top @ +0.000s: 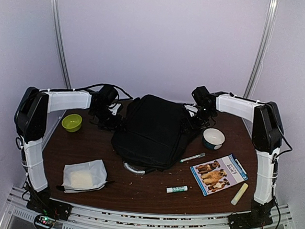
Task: Pack the student bag
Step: Adjust the student bag at the center of the board.
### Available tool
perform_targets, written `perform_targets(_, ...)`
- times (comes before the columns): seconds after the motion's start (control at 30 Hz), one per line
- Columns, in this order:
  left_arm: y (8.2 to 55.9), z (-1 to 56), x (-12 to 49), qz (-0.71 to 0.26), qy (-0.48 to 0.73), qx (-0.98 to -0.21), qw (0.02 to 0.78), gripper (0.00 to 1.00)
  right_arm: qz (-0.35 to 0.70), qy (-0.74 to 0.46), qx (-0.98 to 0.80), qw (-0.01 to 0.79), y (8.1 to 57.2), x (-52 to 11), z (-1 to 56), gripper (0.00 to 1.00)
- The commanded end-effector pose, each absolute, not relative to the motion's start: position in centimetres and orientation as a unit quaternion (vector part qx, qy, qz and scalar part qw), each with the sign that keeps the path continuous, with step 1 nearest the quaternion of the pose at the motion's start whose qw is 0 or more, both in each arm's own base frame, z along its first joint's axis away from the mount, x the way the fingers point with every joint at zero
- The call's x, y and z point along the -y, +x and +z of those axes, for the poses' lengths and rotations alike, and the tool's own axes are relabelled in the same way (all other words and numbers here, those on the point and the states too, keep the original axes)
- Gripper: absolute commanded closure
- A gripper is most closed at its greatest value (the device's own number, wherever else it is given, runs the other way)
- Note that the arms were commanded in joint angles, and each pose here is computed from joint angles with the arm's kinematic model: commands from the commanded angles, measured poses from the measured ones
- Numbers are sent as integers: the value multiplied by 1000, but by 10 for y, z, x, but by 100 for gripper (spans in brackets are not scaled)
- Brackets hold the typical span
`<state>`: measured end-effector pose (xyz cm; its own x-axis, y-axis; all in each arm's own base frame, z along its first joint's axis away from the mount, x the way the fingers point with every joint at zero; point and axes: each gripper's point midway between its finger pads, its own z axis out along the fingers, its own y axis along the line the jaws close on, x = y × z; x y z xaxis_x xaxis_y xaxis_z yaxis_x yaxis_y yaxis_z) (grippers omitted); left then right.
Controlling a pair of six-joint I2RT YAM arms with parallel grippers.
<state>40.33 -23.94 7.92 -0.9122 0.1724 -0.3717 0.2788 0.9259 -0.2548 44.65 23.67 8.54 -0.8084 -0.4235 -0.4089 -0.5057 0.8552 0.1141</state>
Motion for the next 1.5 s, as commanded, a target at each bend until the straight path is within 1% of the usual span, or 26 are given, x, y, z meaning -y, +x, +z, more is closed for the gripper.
perform_targets(0.0, 410, 74, 249, -187, 101, -960, 180, 8, 100, -207, -955, 189, 456, -235, 89, 0)
perform_targets(0.13, 398, 62, 250, -202, 93, -962, 159, 10, 123, -183, -963, 156, 450, -243, 72, 0)
perform_targets(0.33, 374, 54, 252, -220, 92, -961, 139, 13, 186, -198, -955, 119, 439, -268, 58, 0)
perform_targets(0.57, 341, 61, 264, -260, 90, -953, 125, 16, 212, -216, -946, 118, 447, -293, 61, 0)
perform_targets(0.87, 308, 64, 266, -251, 98, -956, 117, 18, 241, -247, -933, 108, 442, -324, 54, 0)
perform_targets(1.07, 297, 57, 253, -224, 95, -964, 111, 18, 261, -257, -922, 122, 450, -338, 67, 0)
perform_targets(1.27, 298, 68, 245, -206, 95, -966, 128, 18, 262, -267, -919, 126, 448, -338, 75, 0)
perform_targets(1.37, 302, 78, 242, -200, 100, -964, 143, 17, 254, -283, -913, 146, 446, -333, 96, 0)
perform_targets(1.47, 303, 92, 241, -199, 106, -962, 157, 15, 225, -290, -911, 189, 449, -321, 130, 0)
